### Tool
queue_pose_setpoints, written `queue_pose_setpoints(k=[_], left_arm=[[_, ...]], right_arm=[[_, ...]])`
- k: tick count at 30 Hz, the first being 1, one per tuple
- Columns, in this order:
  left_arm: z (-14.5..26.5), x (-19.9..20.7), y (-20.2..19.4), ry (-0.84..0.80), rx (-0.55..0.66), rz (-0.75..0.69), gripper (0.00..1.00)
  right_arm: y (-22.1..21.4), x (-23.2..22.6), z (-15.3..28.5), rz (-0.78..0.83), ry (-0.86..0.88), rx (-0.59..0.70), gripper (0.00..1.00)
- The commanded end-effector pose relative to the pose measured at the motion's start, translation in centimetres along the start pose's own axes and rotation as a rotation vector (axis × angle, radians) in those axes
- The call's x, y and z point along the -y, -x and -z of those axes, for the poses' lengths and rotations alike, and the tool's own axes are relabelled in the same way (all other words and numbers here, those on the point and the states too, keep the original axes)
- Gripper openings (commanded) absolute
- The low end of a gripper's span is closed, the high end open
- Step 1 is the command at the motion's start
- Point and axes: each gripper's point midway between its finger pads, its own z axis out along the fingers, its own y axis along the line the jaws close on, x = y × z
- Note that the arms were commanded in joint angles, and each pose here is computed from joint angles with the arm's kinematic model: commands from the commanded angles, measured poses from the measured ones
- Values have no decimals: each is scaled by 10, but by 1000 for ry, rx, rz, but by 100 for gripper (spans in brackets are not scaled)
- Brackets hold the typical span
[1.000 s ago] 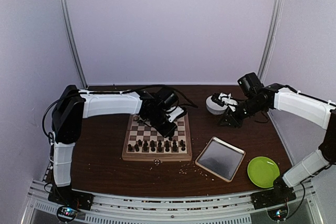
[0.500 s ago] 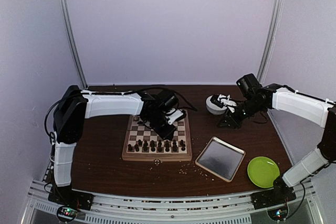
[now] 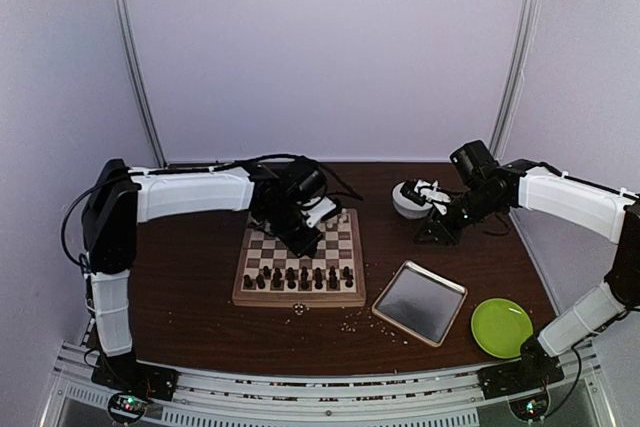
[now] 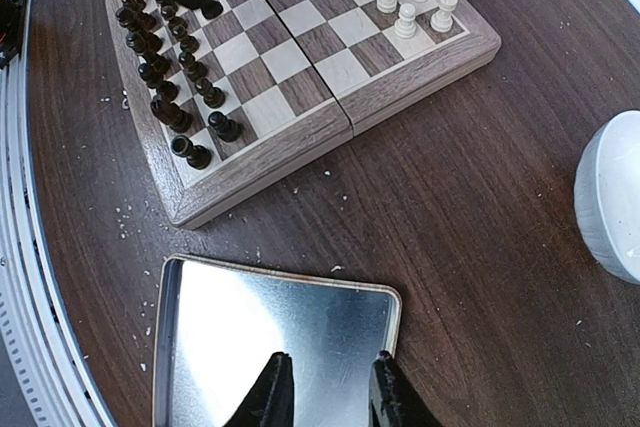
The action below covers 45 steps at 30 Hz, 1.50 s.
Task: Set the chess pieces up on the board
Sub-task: Pick up the pawn from the chessboard, then place the pawn at h7.
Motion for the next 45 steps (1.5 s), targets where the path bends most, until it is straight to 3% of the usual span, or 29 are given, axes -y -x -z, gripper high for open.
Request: queue_pose_setpoints(k=[1, 11, 24, 45], left_arm=[[51, -45, -20, 91, 31, 64, 6], [67, -77, -103, 127, -46, 157, 5], [44, -65, -108, 29, -58, 166, 5], [26, -68, -122, 48, -118, 169, 5]], right_arm=[[8, 1, 5, 8, 8, 19, 26], [6, -1, 1, 4, 26, 14, 27], [3, -1, -4, -8, 40, -4, 26], [-1, -1, -10, -11, 55, -21, 26]])
